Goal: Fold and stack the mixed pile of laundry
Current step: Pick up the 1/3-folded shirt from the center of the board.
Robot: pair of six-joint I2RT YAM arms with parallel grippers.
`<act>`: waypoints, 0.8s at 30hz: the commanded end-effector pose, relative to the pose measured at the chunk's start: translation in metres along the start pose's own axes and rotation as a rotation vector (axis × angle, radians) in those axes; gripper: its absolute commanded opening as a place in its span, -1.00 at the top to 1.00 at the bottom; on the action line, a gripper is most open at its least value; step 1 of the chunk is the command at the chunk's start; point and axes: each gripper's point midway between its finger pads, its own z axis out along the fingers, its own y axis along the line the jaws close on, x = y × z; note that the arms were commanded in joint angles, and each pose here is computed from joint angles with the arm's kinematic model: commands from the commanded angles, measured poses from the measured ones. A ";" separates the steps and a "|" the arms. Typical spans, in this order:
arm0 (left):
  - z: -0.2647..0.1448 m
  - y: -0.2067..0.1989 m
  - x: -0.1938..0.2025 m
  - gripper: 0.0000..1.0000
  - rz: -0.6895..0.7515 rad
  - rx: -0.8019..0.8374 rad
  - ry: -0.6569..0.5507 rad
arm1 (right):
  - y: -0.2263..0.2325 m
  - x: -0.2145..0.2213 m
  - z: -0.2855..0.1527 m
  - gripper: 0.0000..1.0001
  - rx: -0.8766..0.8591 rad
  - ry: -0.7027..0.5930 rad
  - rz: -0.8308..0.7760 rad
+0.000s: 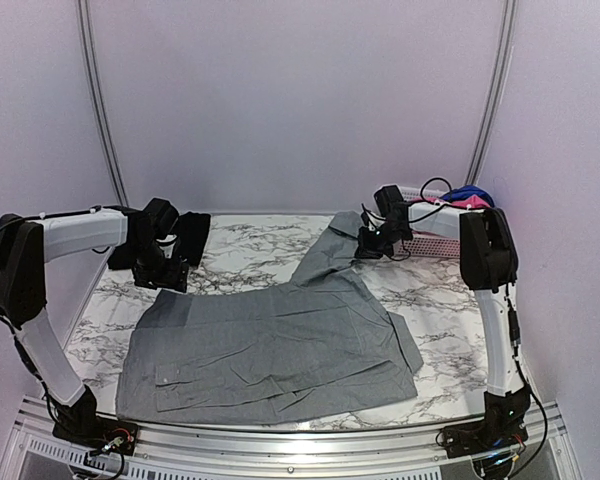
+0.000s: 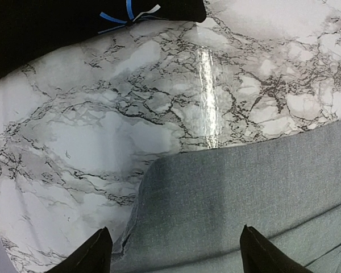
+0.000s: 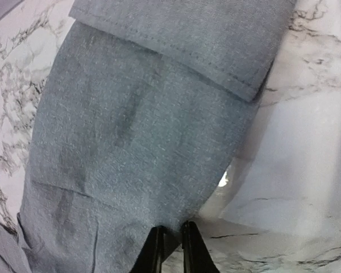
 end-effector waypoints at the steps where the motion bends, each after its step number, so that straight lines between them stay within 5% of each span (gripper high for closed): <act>1: -0.010 0.005 -0.005 -0.59 0.024 -0.014 -0.044 | 0.039 -0.043 -0.025 1.00 -0.085 -0.132 -0.061; 9: -0.002 0.031 0.004 -0.49 0.041 -0.083 -0.013 | 0.092 -0.107 -0.099 1.00 -0.199 -0.329 -0.187; 24: 0.024 0.030 0.005 -0.05 0.237 -0.091 0.062 | 0.156 -0.070 -0.117 1.00 -0.416 -0.270 -0.354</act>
